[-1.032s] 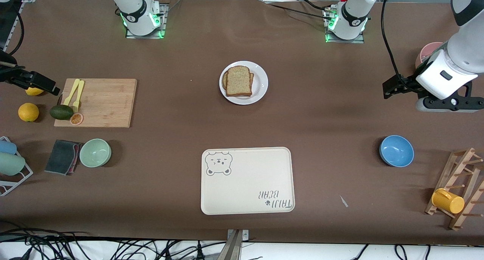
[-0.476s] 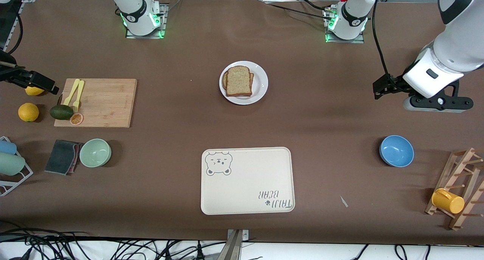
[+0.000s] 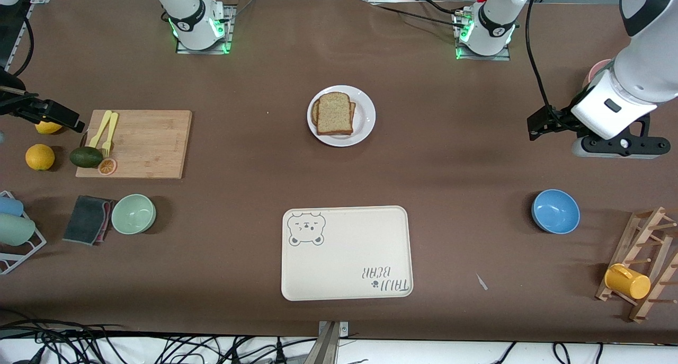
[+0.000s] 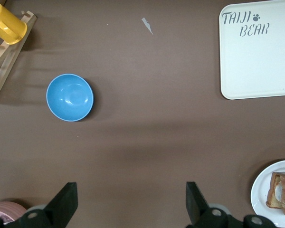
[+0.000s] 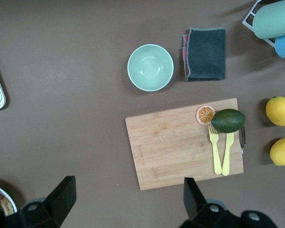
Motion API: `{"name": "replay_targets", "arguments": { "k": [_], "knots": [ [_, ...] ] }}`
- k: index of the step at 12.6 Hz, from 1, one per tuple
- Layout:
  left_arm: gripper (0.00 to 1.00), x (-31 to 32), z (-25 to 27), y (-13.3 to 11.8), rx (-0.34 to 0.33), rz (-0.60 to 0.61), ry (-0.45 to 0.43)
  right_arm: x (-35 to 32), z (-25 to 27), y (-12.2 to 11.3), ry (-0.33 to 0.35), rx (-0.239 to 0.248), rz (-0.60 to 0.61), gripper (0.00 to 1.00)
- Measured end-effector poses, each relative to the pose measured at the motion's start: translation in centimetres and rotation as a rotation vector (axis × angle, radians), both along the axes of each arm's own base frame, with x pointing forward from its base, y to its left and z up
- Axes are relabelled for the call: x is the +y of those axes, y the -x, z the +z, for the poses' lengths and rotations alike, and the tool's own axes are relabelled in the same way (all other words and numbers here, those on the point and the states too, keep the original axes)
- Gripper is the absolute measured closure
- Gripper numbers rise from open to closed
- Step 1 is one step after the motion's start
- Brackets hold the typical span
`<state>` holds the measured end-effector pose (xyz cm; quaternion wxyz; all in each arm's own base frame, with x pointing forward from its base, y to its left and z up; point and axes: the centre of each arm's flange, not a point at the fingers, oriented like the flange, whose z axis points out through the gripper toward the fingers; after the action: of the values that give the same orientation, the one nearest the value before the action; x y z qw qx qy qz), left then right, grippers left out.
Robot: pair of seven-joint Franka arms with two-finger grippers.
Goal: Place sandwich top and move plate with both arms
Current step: 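Move the left gripper down from its rest pose toward the table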
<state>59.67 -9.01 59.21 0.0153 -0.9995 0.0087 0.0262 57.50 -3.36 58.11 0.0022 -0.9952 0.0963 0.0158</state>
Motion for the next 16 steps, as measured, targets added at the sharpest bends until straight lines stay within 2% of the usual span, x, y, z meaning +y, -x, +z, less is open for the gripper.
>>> {"name": "replay_targets", "arguments": {
  "k": [2,7,12,14,16],
  "knots": [
    [0.0,1.3,-0.6,-0.4,0.009,0.032,-0.001,0.6,0.1,0.0,0.0,-0.002,0.01,0.0],
    [0.0,4.5,-3.5,-1.8,0.057,0.284,-0.021,0.7,0.1,0.0,0.001,-0.003,0.013,0.0],
    [0.0,3.4,-3.7,-1.7,0.062,0.301,-0.021,0.8,-0.4,-0.3,0.002,0.006,0.013,0.0],
    [0.0,2.6,-4.4,-1.5,0.095,0.298,0.029,0.7,-0.4,-0.3,0.002,0.005,0.012,0.0],
    [0.0,2.3,-6.6,-1.4,0.158,0.303,0.131,0.6,-0.3,-0.2,0.002,0.006,0.01,0.0]
  ]
}}
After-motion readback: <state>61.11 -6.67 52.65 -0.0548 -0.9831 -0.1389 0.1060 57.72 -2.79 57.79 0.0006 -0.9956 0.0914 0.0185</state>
